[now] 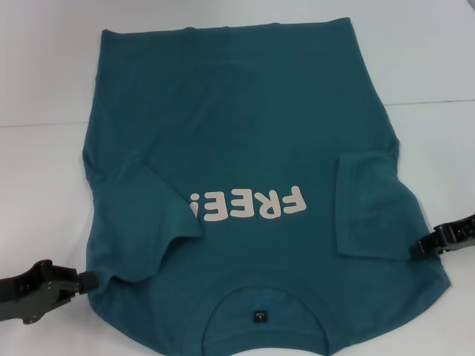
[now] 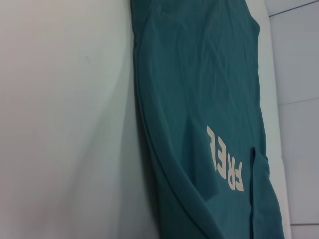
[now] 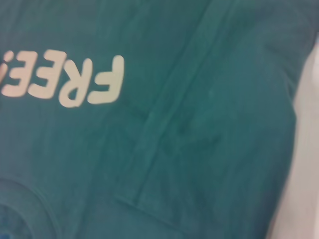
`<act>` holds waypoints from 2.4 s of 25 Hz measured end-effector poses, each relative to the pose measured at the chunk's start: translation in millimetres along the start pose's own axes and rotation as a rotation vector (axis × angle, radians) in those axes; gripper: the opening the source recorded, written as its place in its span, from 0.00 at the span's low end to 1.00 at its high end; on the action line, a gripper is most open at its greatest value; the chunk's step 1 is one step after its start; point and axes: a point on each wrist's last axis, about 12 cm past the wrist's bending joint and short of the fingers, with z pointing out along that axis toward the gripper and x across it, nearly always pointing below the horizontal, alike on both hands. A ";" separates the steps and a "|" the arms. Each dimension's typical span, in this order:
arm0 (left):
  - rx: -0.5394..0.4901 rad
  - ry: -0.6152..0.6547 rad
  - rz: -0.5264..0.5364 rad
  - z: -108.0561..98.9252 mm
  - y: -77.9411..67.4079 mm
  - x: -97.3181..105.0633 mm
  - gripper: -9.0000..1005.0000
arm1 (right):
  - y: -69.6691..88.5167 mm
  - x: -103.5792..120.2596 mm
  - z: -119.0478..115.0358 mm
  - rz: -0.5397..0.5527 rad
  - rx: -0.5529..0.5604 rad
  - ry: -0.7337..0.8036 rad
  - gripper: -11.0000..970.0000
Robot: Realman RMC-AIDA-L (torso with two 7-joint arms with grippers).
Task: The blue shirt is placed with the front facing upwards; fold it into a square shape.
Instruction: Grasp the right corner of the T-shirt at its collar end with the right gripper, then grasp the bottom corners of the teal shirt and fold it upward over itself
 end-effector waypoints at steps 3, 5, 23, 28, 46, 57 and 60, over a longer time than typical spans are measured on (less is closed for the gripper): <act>0.000 0.000 -0.001 -0.2 0.2 0.2 0.02 | -0.1 -0.4 0.0 0.001 0.004 0.000 0.46; 0.000 0.000 -0.001 -0.2 0.3 0.2 0.02 | -0.2 -0.4 0.0 0.003 0.004 0.000 0.40; -0.020 0.097 0.099 -10.5 -10.5 0.3 0.02 | 1.2 2.4 -28.4 -0.030 -0.010 0.064 0.04; -0.028 0.156 0.127 -20.9 -15.3 4.8 0.02 | 2.2 6.5 -37.2 -0.040 0.007 0.120 0.04; -0.057 0.341 0.111 -38.7 -11.0 35.0 0.02 | 7.7 32.4 -37.2 -0.073 -0.058 0.257 0.05; 0.080 0.305 0.187 -6.1 -51.9 -10.2 0.02 | 11.6 13.5 -54.8 -0.058 -0.228 0.018 0.05; 0.068 0.270 0.200 13.6 -65.1 -31.5 0.02 | 6.0 11.1 -54.1 -0.006 -0.225 -0.041 0.05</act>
